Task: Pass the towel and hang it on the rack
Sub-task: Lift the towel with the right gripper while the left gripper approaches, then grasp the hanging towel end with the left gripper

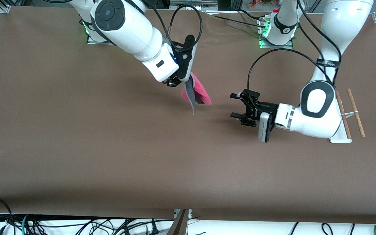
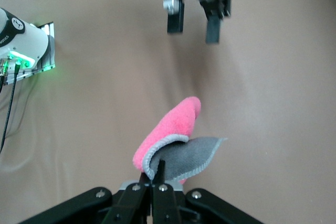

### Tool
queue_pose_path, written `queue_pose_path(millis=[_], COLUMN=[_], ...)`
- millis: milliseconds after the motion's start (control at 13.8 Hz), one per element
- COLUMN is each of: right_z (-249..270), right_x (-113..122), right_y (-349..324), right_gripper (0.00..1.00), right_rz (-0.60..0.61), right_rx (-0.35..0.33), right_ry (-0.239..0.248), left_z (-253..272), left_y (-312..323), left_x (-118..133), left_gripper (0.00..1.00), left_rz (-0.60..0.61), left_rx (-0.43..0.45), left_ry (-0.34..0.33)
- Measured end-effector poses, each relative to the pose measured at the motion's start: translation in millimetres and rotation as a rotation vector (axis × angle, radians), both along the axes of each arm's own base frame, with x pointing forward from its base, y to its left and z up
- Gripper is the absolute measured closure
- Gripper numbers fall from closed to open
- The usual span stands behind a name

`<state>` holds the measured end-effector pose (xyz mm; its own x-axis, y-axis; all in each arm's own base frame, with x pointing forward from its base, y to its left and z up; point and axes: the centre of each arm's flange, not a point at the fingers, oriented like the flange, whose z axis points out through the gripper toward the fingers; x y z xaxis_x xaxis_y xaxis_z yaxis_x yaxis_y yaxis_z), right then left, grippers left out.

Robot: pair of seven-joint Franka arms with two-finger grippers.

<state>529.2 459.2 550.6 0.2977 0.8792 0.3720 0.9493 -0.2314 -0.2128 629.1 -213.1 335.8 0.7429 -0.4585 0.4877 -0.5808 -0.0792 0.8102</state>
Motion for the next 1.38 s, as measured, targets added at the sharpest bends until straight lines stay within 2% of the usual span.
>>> queue_pose_path(millis=[145,364,727,1018,1164,1236,1309,1382], right_z=[-4,-14,-16,-16,-16,-16,-16,-16], right_x=[1,1,-2,-2,-2,-2,-1,-1], right_y=[6,20,28,28,28,28,28,28], right_gripper=[0.98,0.98,0.98,0.98,0.98,0.98,0.98,0.98], right_rz=[-0.005,-0.005,-0.001,-0.001,-0.001,-0.001,-0.001,-0.001], right_rx=[0.022,0.053,0.066,0.067,0.067,0.067,0.067,0.067], right_ry=[-0.013,-0.023,-0.029,-0.030,-0.030,-0.030,-0.030,-0.030], left_z=[-2,-1,18,21,5,-3,-9,-13], left_y=[-22,-61,-74,-51,-46,-47,-49,-51], left_x=[0,-9,-17,-20,-28,-33,-38,-42], left_gripper=[0.00,0.00,0.00,0.02,0.04,0.11,0.11,0.17], left_rz=[0.004,0.003,-0.020,-0.046,-0.057,-0.066,-0.079,-0.089], left_rx=[-0.081,-0.150,-0.177,-0.221,-0.232,-0.239,-0.249,-0.257], left_ry=[-0.109,-0.177,-0.206,-0.187,-0.197,-0.204,-0.219,-0.232])
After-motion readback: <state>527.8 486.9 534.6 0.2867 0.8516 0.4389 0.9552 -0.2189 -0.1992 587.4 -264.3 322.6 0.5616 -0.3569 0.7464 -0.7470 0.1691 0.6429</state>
